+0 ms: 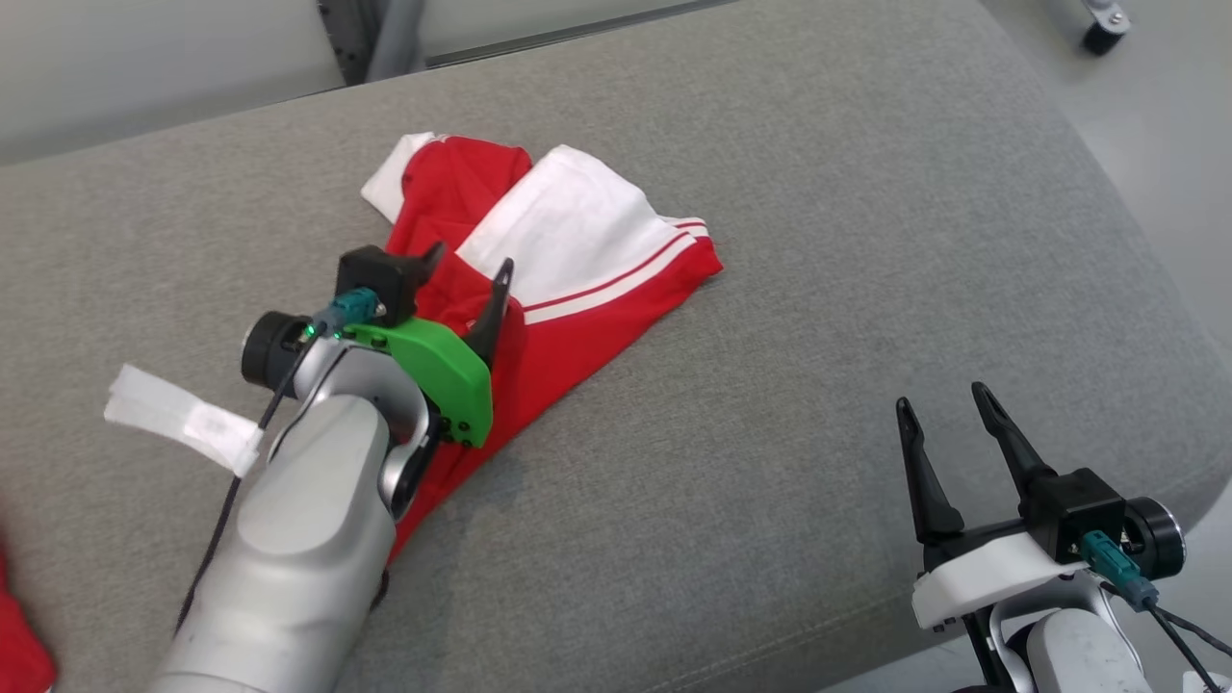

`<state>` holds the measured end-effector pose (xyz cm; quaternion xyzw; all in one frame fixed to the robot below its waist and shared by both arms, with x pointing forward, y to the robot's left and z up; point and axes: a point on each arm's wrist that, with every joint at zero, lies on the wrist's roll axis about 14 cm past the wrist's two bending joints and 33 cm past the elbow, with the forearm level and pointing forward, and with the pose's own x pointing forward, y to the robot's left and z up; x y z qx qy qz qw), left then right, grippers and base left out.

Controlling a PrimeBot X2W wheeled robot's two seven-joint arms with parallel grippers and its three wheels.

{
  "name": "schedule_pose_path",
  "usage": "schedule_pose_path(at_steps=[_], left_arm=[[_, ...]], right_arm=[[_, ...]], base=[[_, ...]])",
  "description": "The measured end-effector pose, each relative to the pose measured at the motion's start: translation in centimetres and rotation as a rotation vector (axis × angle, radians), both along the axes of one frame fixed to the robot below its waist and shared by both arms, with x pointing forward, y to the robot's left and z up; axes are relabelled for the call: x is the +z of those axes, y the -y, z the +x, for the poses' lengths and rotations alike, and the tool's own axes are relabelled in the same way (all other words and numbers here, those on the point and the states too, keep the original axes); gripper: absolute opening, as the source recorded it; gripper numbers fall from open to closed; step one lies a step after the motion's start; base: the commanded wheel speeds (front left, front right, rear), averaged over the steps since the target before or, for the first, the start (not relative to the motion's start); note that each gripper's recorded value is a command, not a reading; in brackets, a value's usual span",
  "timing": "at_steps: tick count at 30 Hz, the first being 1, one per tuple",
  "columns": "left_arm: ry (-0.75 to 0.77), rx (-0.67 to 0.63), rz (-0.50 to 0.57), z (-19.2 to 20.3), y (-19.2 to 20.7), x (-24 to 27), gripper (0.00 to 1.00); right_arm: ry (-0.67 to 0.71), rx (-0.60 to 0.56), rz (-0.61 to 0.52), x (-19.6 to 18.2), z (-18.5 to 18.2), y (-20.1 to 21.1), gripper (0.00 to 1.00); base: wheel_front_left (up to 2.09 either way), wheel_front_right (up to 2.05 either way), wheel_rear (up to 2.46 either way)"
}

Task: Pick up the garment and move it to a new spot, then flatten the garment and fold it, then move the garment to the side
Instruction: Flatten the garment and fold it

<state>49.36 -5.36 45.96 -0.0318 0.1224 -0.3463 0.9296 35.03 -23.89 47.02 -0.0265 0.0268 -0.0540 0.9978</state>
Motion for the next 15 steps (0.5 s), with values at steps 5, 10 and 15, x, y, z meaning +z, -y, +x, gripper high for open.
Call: schedule_pose_path(at_steps=[5, 10, 15], left_arm=[[-0.055, -0.043, 0.077, 2.1, 1.7, -2.1, 1.0], [-0.103, -0.073, 0.114, 3.0, 3.2, -4.0, 1.0], [-0.1, -0.065, 0.127, 4.0, 3.4, -4.5, 1.0]], right_arm=[[-0.019, -0.052, 0.005, -0.4, -0.6, 1.4, 1.0], [-0.046, -0.1, -0.003, -0.9, -1.6, 2.8, 1.0], [-0.061, -0.131, -0.009, -1.2, -2.4, 3.6, 1.0]], base=[[0.0, 0.0, 0.0], [0.0, 0.0, 0.0], [0.0, 0.0, 0.0]])
